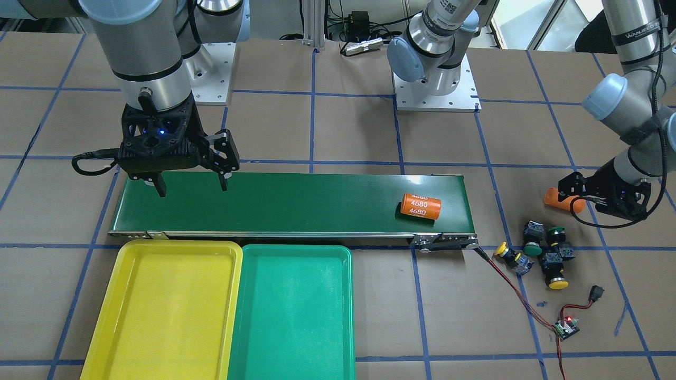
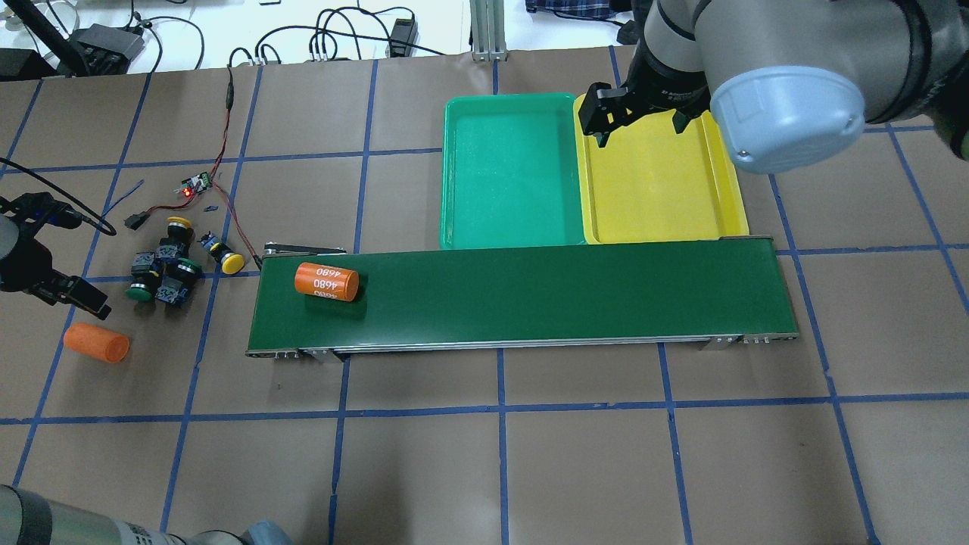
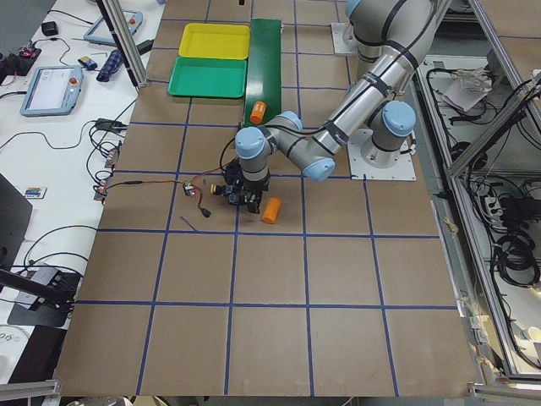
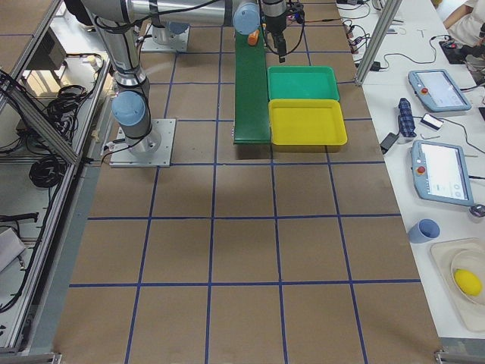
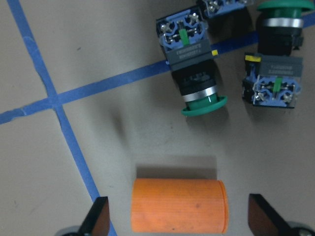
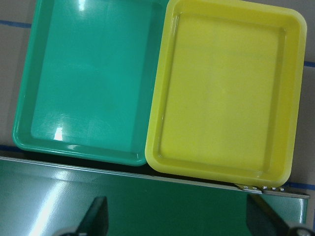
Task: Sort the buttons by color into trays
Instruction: 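Reach left gripper to the second orange cylinder and grasp it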
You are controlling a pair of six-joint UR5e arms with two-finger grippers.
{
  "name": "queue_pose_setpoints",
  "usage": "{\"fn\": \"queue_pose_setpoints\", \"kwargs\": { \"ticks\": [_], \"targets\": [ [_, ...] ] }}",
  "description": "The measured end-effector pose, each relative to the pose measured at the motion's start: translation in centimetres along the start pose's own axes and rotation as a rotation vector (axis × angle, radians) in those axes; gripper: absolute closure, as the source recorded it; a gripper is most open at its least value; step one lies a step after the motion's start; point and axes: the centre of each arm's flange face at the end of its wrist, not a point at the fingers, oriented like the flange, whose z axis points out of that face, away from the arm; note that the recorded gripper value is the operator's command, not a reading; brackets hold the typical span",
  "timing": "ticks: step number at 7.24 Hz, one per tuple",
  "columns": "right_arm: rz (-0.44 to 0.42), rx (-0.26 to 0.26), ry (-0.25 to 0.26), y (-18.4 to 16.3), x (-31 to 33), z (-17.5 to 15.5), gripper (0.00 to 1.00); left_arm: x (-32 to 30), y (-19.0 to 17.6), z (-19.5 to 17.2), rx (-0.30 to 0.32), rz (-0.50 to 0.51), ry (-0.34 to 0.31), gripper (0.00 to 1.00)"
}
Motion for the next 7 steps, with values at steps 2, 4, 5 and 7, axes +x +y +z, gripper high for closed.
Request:
{"fn": "queue_pose_setpoints", "kwargs": {
  "ticks": [2, 4, 5, 7],
  "targets": [
    [-0.001, -0.002, 0.003, 0.1, 0.1, 0.0, 0.0, -0.1, -0.1, 1.1, -0.009, 0.009, 0.015, 0.0],
    [-0.007, 0.001, 0.007, 0.1, 0.1, -0.1, 0.0, -0.2, -0.1, 2.0, -0.017, 0.012, 0.029, 0.0],
    [-0.009, 0.005, 0.008, 0.0, 0.3, -0.3, 0.0, -0.2, -0.2, 2.5, -0.023, 0.014, 0.037, 0.0],
    [-0.01, 0.009, 0.011, -0.2, 0.6, -0.5, 0.0, -0.3, -0.2, 3.2, -0.032, 0.022, 0.048, 0.0]
  ]
}}
